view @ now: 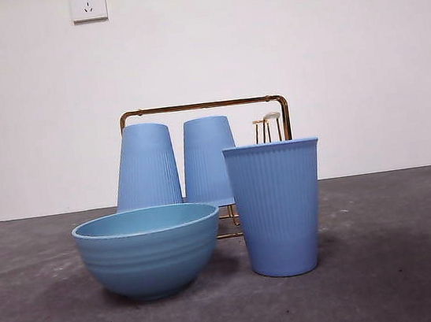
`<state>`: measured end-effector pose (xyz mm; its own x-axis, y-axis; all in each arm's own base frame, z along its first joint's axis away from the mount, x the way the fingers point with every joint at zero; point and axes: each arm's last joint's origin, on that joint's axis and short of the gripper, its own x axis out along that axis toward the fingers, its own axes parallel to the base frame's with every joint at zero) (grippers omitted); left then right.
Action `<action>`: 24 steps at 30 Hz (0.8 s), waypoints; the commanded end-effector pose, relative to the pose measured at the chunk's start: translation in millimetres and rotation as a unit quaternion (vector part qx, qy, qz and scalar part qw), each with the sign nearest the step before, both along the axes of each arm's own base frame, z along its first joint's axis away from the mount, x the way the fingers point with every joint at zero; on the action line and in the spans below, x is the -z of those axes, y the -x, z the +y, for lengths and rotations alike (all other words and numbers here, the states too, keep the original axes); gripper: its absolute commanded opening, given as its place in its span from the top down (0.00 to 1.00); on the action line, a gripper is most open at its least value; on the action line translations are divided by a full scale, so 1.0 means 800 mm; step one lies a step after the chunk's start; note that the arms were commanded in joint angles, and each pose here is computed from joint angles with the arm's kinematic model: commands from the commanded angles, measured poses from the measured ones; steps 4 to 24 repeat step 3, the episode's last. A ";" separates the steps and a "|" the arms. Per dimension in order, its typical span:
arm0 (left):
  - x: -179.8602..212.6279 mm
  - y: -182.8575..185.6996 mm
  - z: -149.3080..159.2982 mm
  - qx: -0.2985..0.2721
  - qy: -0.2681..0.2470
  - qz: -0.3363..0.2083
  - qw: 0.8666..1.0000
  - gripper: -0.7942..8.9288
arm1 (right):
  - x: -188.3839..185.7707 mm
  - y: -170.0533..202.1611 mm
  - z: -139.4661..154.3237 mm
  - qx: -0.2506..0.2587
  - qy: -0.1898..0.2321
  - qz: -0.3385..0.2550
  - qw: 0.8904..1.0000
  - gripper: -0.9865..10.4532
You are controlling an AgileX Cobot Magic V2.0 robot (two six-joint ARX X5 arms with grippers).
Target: Right arm lift cup from the cupboard, then place it on the right of the bowl
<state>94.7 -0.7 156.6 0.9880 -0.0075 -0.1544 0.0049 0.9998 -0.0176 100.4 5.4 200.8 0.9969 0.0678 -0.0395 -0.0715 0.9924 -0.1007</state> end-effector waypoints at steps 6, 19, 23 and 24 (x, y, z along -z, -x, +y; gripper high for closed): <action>0.009 -0.001 0.000 0.005 0.000 0.011 1.000 0.91 | 0.039 0.002 -0.002 0.013 0.005 0.010 1.000 0.90; 0.009 -0.001 0.000 0.005 0.000 0.011 1.000 0.91 | 0.039 0.002 -0.002 0.013 0.005 0.010 1.000 0.90; 0.009 -0.001 0.000 0.005 0.000 0.011 1.000 0.91 | 0.039 0.002 -0.002 0.013 0.005 0.010 1.000 0.90; 0.009 -0.001 0.000 0.005 0.000 0.011 1.000 0.91 | 0.039 0.002 -0.002 0.013 0.005 0.010 1.000 0.90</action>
